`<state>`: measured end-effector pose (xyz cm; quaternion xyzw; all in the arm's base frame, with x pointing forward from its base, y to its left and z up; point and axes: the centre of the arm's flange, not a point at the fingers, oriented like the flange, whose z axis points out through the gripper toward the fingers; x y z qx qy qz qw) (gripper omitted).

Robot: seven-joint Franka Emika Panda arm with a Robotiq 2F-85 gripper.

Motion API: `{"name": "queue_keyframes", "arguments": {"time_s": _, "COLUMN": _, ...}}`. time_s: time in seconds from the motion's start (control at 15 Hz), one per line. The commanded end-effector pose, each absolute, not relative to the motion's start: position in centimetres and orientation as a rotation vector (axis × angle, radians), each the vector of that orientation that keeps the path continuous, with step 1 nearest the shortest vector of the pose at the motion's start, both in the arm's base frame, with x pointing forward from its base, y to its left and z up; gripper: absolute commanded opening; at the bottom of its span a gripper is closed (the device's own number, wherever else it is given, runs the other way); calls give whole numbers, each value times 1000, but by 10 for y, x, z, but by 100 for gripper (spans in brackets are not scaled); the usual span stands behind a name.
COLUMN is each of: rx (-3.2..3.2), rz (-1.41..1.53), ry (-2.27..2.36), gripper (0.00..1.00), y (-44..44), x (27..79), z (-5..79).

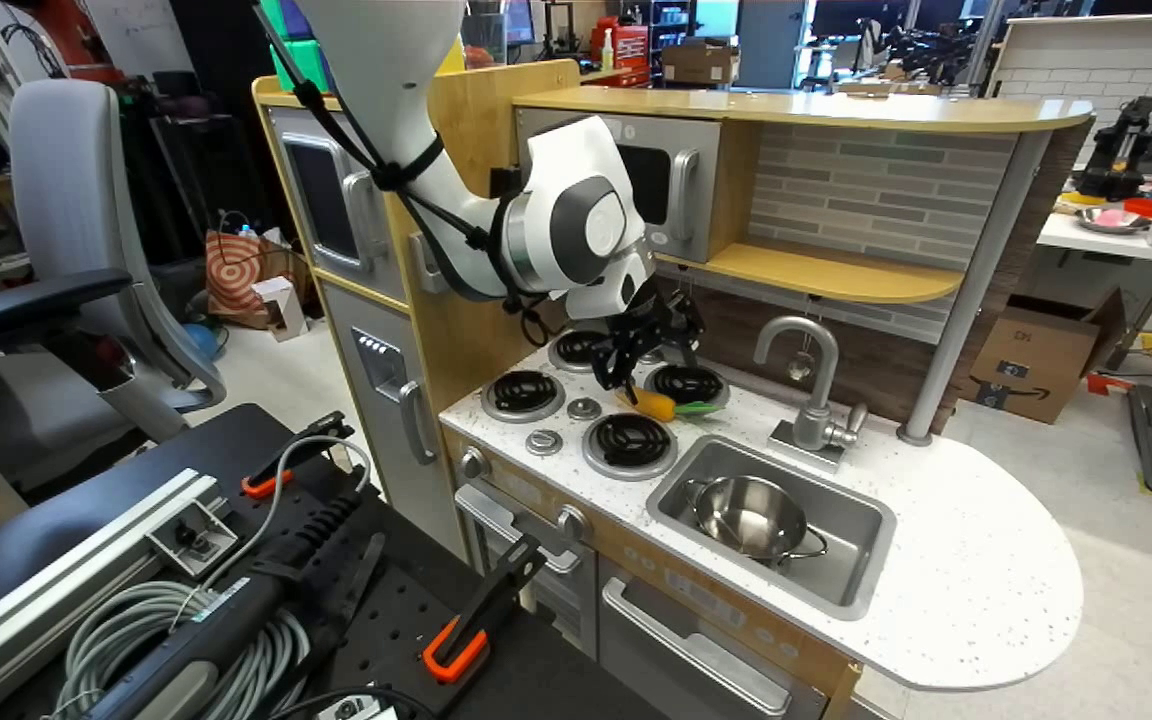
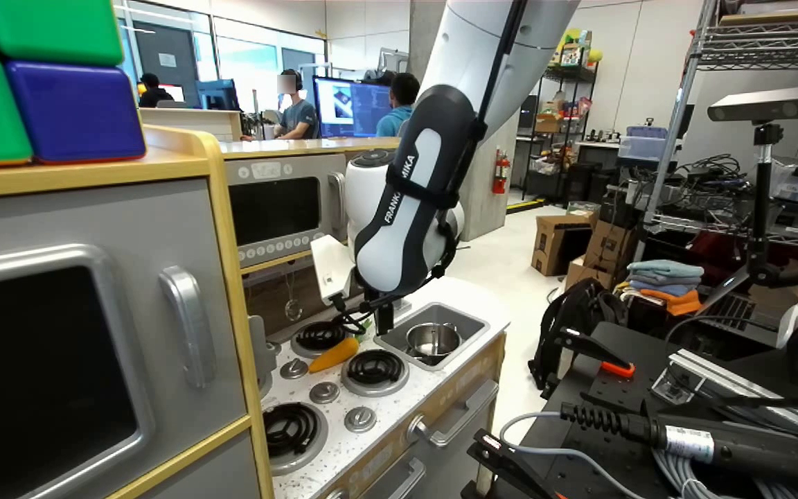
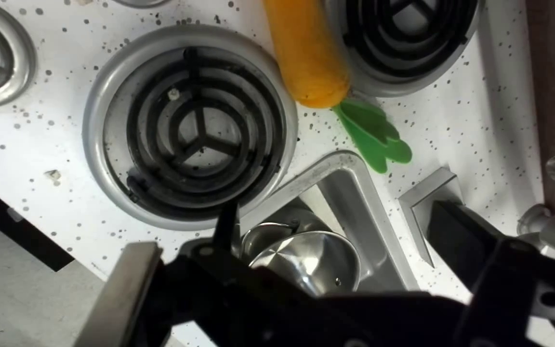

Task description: Put the carrot plush toy in the pot

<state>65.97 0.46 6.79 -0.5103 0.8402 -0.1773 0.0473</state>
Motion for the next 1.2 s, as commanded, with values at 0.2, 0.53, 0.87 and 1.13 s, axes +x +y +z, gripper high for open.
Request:
{"name": "queue_keyframes", "arguments": {"time_s": 0.2, "rx": -1291, "rz": -560, "ry": 2629, "gripper": 100, "y": 9, "x": 650, "z": 56}}
{"name": "queue_keyframes", "arguments": {"time_s": 0.53, "rx": -991, "rz": -434, "ry": 2674, "gripper": 100, "y": 20, "x": 670, "z": 46}}
{"name": "queue_keyframes", "arguments": {"time_s": 0.87, "rx": -879, "rz": -427, "ry": 2670, "gripper": 100, "y": 37, "x": 696, "z": 35}}
{"name": "queue_keyframes", "arguments": {"time_s": 1.13, "rx": -1131, "rz": -465, "ry": 2644, "gripper": 100, "y": 45, "x": 707, "z": 7}}
